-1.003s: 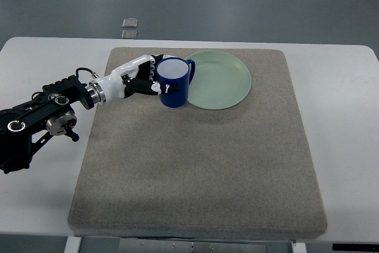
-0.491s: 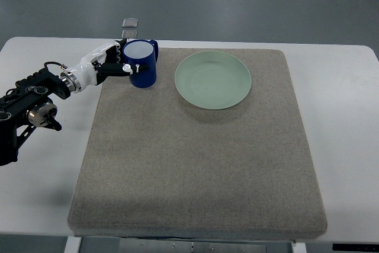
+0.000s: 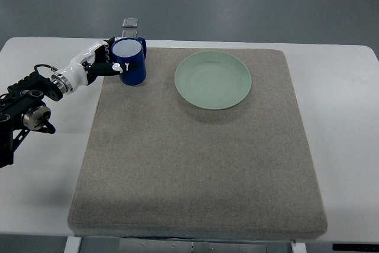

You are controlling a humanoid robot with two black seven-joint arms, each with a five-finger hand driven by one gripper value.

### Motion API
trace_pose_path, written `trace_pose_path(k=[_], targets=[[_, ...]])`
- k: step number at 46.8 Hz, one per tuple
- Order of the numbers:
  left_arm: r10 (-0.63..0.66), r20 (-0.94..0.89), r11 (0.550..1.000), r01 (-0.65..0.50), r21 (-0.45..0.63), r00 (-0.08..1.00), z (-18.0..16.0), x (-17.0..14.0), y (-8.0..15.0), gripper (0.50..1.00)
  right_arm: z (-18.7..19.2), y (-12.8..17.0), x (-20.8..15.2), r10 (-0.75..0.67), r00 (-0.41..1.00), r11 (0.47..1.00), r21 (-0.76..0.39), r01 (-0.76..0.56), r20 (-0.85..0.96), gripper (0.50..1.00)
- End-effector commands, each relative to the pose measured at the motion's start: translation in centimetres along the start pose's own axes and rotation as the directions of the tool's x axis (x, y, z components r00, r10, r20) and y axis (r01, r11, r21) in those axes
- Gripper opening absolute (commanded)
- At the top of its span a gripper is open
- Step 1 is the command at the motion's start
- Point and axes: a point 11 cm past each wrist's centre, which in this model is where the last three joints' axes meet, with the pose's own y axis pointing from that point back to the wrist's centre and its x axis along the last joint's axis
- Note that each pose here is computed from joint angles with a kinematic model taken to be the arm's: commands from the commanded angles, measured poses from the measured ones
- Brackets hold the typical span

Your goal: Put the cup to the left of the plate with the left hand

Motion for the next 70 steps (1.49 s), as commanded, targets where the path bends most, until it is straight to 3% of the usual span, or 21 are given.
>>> trace_pose_path(k=[1,32,40,51,70], targets=[[0.013,0.001,1.0,-0.013,-0.005,1.0,-0.4,0.2,0.1,0.799,0.0,0.0,0.0,0.0,1.0,1.0,0.001,0.0,0.0,0.932],[0.039,-0.001,0.999,-0.039,-0.015,0.999,-0.8,-1.1,-0.9,0.851,0.0,0.0,0.0,0.0,1.0,1.0,0.001,0.0,0.0,0.932],[0.063,0.007,0.998,-0.063,-0.016,0.998,-0.8,-1.0,-1.0,0.936,0.0,0.0,0.0,0.0,1.0,1.0,0.001,0.0,0.0,0.932],[0.073,-0.006,0.997,-0.073,-0.031,0.997,-0.3,-0.9,-1.1,0.994,0.0,0.0,0.0,0.0,1.0,1.0,0.001,0.0,0.0,0.932],[0.028,-0.035,0.993,-0.032,-0.114,0.999,2.5,-1.8,-1.7,0.996,0.0,0.0,0.0,0.0,1.0,1.0,0.001,0.0,0.0,0.932]])
